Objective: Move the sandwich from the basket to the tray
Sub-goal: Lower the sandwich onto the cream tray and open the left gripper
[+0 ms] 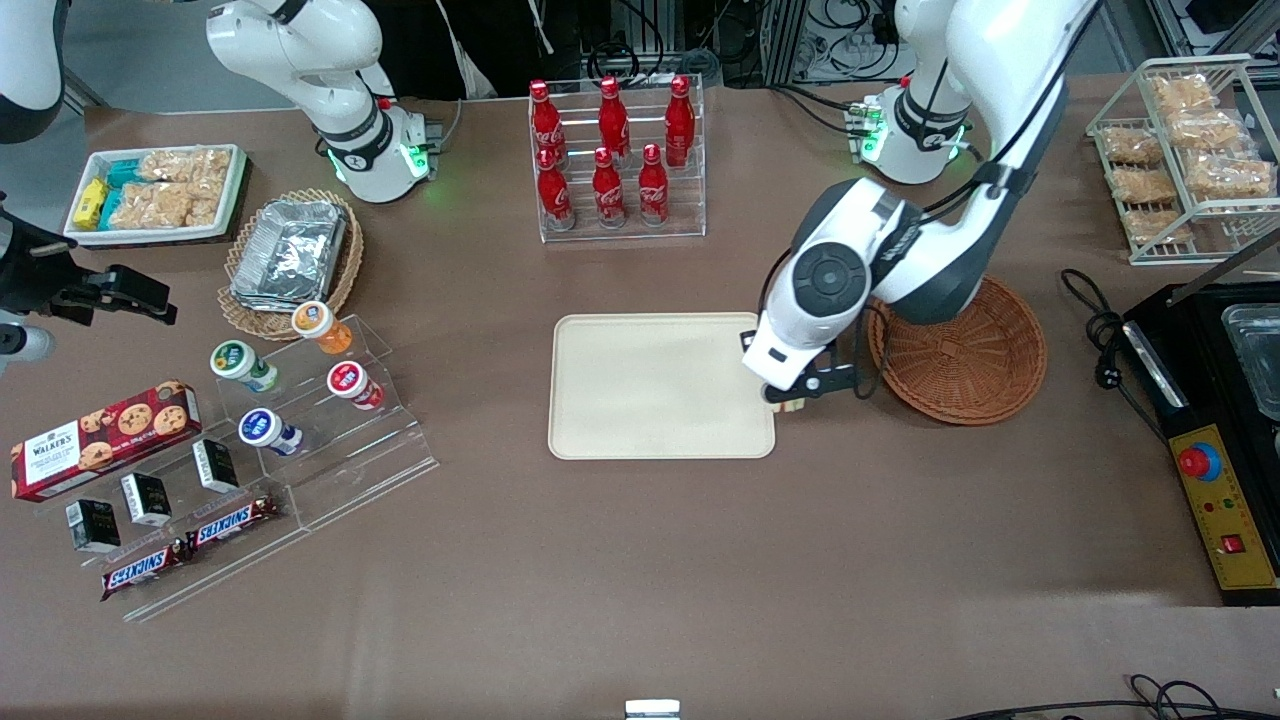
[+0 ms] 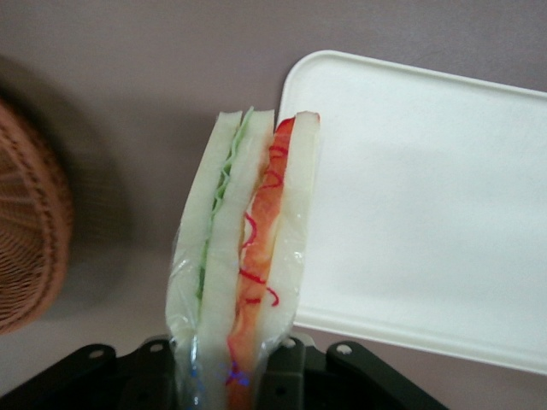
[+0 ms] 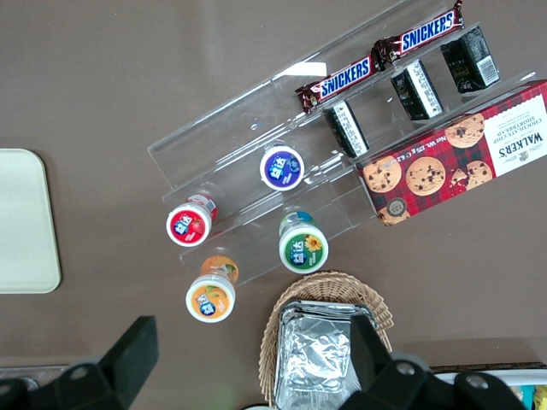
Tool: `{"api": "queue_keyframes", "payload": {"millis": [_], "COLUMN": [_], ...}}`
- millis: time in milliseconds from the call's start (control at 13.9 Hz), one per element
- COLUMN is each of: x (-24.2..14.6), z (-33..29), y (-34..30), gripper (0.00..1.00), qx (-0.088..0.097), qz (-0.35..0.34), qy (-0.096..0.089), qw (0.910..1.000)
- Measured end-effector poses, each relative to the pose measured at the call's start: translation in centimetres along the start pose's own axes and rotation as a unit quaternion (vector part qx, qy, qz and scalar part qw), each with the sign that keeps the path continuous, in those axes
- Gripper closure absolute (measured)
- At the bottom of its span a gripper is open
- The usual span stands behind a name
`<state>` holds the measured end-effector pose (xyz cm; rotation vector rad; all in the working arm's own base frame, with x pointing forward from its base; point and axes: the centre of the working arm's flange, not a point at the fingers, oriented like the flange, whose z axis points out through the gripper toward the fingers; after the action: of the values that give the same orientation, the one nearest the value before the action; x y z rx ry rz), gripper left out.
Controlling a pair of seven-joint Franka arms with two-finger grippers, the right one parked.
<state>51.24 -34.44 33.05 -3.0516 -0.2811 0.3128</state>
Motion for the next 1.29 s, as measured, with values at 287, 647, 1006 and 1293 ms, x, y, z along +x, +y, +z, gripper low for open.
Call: {"api": "queue_keyframes", "payload": {"millis": [287, 647, 1006, 1293], "x": [-0.4, 0.5, 0.0, -0.1], "z": [3.8, 8.5, 11.0, 11.9], "y": [2.4, 3.0, 4.1, 4.5], "gripper": [0.71, 0.7, 0.7, 0.6], "qx": [0.013, 0.022, 0.027, 0.035], "qz": [0.009, 0.024, 0.041, 0.055], "qy": [0.008, -0.003, -0.006, 0.002], "qw": [0.9998, 0.9995, 0.9988, 0.9979]}}
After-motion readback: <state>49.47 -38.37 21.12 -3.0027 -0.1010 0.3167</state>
